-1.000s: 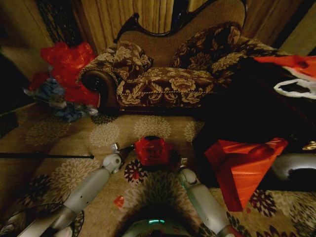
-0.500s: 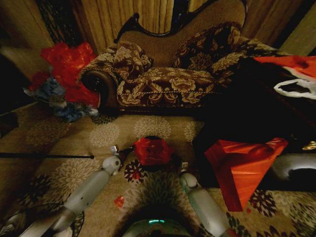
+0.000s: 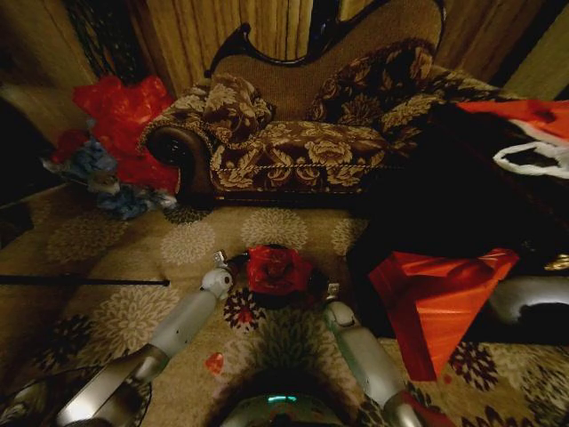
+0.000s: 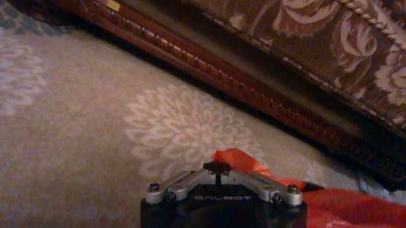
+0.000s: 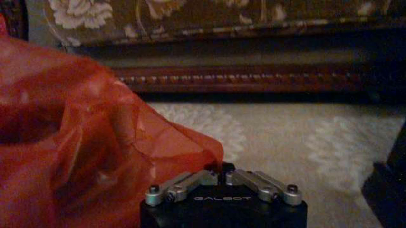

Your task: Place a garbage bag over the trash bin.

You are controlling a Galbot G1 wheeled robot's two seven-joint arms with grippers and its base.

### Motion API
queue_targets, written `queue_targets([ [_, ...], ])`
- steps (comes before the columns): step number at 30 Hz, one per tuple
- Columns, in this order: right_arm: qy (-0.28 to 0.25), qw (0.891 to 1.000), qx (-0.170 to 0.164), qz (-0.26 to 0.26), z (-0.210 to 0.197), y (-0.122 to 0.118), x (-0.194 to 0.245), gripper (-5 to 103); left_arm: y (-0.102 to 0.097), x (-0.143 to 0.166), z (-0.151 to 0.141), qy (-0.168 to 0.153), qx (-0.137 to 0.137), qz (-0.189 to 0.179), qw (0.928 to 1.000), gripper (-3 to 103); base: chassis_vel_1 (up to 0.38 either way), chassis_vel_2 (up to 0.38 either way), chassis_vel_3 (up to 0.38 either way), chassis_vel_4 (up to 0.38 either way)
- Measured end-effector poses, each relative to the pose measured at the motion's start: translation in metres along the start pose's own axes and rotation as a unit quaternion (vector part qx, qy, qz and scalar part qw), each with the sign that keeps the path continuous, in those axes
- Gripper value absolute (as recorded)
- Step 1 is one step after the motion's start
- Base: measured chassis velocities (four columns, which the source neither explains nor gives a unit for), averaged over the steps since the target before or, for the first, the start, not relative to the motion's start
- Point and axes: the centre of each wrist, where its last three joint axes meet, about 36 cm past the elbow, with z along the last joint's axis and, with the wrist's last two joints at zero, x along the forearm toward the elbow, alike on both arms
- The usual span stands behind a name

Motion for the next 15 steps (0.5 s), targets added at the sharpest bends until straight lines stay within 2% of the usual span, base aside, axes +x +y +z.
queue_targets([
  [13, -0.001, 1.0, -0.003, 0.002, -0.005, 0.003, -0.035, 0, 0.005, -0.015, 0.004, 0.004, 0.001, -0.01, 0.9999, 0, 0.0, 0.0, 0.0, 0.0],
  [15, 0.005, 1.0, -0.003, 0.002, -0.003, 0.001, -0.04, 0, 0.011, -0.018, 0.008, 0.017, 0.004, -0.02, 0.9996, 0, 0.0, 0.0, 0.0, 0.0],
])
